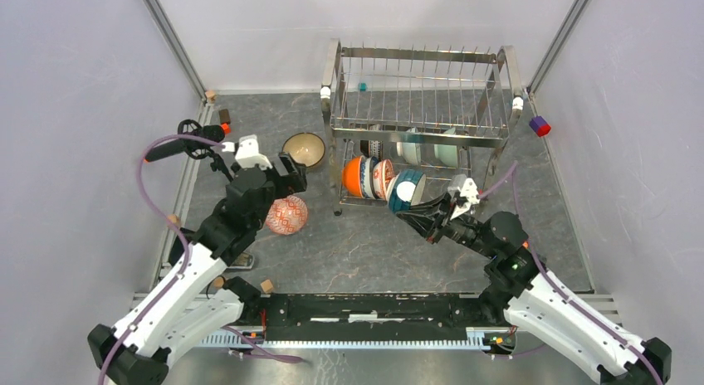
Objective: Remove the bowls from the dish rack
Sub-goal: Place the bowl at the center of the board.
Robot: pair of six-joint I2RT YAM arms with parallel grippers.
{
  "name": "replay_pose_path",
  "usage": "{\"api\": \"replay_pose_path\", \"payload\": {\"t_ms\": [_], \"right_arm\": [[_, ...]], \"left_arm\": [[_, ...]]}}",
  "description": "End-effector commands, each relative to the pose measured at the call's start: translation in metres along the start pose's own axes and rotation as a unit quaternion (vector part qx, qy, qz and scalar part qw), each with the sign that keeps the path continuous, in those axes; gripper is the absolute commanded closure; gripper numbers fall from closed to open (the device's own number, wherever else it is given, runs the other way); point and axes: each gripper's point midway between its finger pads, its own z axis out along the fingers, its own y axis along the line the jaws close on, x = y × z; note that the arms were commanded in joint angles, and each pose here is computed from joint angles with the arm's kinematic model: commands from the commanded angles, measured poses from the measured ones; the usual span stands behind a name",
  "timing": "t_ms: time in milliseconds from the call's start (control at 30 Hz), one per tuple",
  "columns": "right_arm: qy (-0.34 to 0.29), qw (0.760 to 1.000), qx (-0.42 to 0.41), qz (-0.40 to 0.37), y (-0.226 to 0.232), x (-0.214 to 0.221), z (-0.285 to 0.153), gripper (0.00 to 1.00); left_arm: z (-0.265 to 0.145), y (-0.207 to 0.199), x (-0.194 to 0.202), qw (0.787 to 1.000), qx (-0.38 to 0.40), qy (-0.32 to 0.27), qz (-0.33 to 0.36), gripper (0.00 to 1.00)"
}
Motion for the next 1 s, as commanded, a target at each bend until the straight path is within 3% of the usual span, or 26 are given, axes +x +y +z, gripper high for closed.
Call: {"api": "replay_pose_path", "payload": {"t_ms": [0, 133, 333, 400, 600, 800, 967], "right_arm": [[0.079, 0.993, 0.037, -0.084, -0.010, 0.006, -0.009, 1.00], [0.128, 0.985, 0.038, -0.107, -0.005, 0.019, -0.005, 1.00], [0.185, 0.968, 0.029, -0.168, 0.014, 0.040, 0.010, 1.00], [0.208, 0.957, 0.032, -0.201, 0.022, 0.047, 0.014, 1.00], [0.281, 0.914, 0.012, -0.292, 0.044, 0.077, 0.019, 1.00], [0.359, 0.853, -0.005, -0.378, 0.048, 0.112, 0.003, 1.00], [0.402, 0.812, -0.028, -0.422, 0.052, 0.130, -0.014, 1.00]], "left_arm": [[-0.027, 0.012, -0.034, 0.993, -0.036, -0.051, -0.096, 0.00], [-0.048, 0.014, -0.025, 0.991, -0.016, -0.036, -0.130, 0.00], [-0.085, -0.011, -0.011, 0.988, 0.111, -0.007, -0.104, 0.00], [-0.092, -0.014, -0.007, 0.989, 0.121, 0.014, -0.089, 0.00], [-0.095, -0.022, 0.025, 0.983, 0.129, 0.130, -0.020, 0.00], [-0.109, -0.047, 0.028, 0.974, 0.172, 0.144, 0.020, 0.00], [-0.116, -0.074, 0.055, 0.966, 0.172, 0.175, 0.085, 0.00]]}}
